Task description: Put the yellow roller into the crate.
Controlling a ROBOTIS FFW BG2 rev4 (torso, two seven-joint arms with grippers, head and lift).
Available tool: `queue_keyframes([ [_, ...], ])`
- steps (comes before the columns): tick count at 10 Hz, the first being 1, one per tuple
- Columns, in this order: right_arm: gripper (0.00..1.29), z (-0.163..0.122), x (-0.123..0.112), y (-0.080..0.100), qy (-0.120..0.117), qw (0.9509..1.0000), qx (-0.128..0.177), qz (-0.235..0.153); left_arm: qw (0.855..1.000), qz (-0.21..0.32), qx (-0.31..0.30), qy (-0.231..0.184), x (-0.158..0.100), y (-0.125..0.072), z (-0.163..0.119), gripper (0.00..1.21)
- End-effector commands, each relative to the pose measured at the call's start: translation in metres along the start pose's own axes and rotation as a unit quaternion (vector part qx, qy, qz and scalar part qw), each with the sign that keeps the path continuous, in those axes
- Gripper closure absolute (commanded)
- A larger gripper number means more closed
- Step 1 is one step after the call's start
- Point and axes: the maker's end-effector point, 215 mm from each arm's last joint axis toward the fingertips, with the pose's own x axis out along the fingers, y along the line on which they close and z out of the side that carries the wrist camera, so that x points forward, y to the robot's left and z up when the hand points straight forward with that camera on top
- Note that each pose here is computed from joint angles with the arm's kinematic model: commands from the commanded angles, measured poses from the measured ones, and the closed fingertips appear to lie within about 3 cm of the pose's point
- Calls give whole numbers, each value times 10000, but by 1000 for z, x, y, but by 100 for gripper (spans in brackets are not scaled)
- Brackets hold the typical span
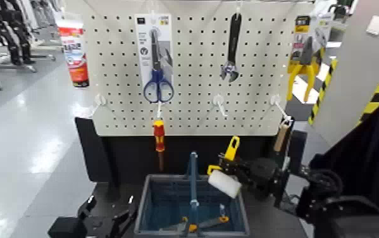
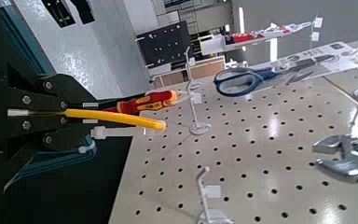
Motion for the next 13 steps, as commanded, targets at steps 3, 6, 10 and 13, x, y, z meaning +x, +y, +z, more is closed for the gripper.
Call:
queue_keyframes([
  [3,124,-69,11,-25,215,9985,431,-262,10000,-18,0,-7,1,-1,1,11],
  [6,125,-89,34,-19,333,9981,502,-147,10000,-21,-8,1,1,-2,0,11],
  [10,121,-115,55,-1,611,9961,631,47,10000,-38,2,-13,3,-2,1,11],
  [13,69,-115,55,1,655,9958,627,105,10000,-90,10,-41,5,-5,4,11],
])
